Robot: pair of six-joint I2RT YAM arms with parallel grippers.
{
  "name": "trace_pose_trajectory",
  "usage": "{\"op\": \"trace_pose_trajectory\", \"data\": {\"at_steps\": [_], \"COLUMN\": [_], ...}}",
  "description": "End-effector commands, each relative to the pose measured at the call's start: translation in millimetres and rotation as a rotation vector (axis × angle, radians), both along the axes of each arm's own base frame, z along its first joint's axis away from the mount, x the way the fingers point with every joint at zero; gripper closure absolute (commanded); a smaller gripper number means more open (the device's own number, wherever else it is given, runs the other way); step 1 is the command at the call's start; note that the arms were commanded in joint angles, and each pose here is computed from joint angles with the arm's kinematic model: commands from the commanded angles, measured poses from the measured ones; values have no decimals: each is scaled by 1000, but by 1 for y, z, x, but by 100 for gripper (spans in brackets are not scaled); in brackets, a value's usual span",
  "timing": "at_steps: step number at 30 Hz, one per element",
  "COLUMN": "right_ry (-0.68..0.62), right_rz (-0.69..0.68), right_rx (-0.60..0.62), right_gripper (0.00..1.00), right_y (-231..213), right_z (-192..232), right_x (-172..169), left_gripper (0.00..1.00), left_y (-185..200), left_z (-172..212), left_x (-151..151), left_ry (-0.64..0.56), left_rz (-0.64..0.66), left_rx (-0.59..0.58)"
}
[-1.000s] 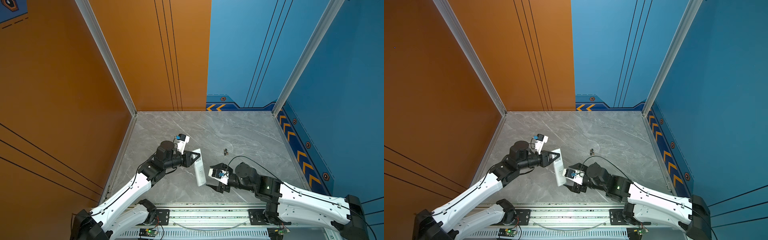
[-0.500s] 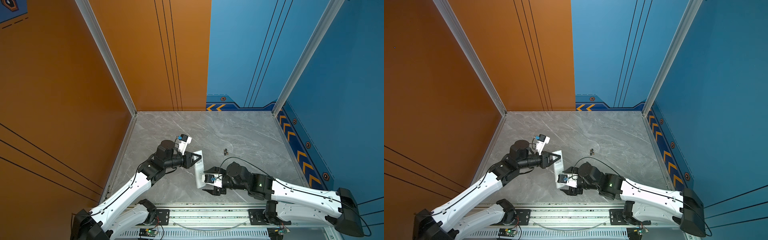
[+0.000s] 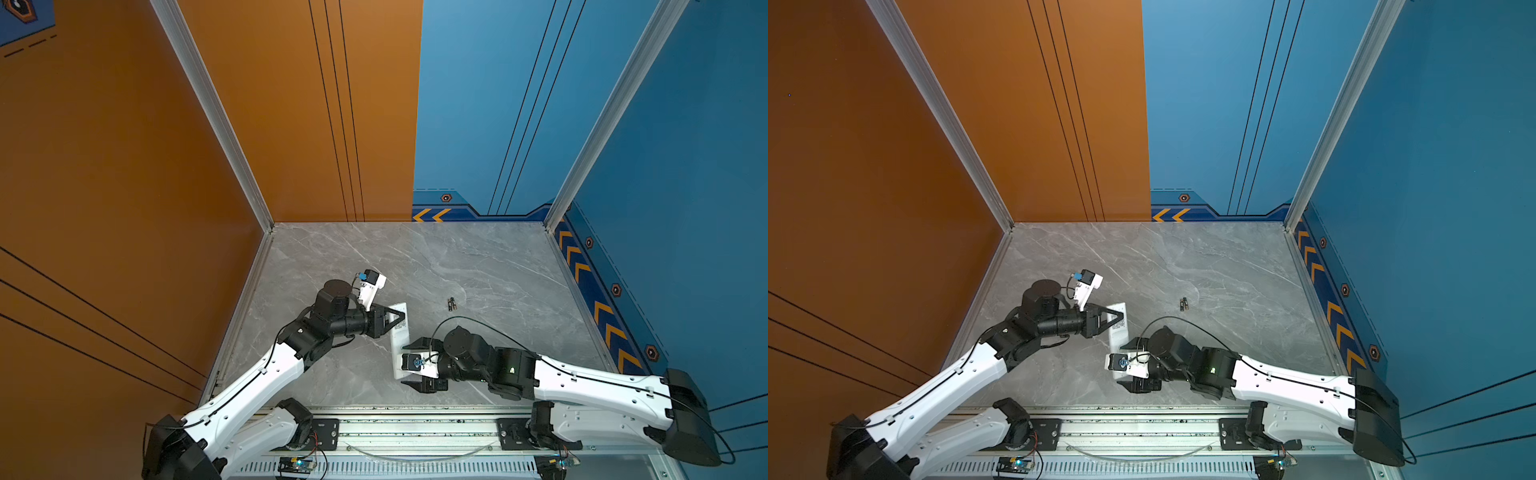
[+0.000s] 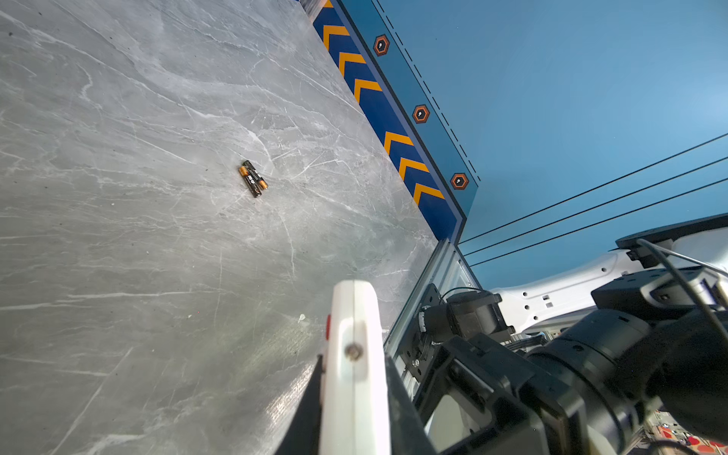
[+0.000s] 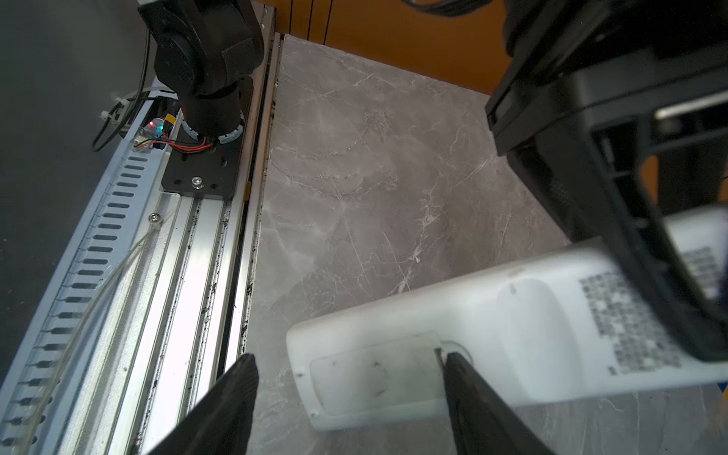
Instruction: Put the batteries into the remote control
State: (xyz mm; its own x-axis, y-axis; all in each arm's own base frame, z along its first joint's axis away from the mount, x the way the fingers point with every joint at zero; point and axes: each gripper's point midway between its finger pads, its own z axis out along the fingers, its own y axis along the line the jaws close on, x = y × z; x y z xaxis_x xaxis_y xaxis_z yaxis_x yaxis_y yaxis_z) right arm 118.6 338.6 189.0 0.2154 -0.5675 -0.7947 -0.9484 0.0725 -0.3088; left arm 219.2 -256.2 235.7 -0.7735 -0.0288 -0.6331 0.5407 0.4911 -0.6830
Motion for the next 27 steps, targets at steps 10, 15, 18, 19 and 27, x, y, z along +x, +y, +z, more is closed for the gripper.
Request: {"op": "trace_pose_trajectory", "data": {"at_steps": [10,15,18,19,27], "right_ry": [-65,-55,-52,-49,-37], "right_rz": [-28,-27,-27,-24,-24], "right_rx": [19,-2,-17,-23,-40], "right_gripper": [28,28,29,29,30], "right_y": [7,7,6,6,4], "right_z": [11,3,-2,-3,-11], "right_x": [10,9,9,8,5], "left_gripper": [100,100,100,100,100], "left_y": [-10,-11,-12,-12,-11], "left_z": [20,21,23,23,23], "left_x": [-6,-6,-6,-7,-5], "left_ry": [-44,-47,-51,-53,-57], "left_rz": [-55,-60,-60,-60,-53], "left_rx": [-29,-33,-36,-37,-37]}}
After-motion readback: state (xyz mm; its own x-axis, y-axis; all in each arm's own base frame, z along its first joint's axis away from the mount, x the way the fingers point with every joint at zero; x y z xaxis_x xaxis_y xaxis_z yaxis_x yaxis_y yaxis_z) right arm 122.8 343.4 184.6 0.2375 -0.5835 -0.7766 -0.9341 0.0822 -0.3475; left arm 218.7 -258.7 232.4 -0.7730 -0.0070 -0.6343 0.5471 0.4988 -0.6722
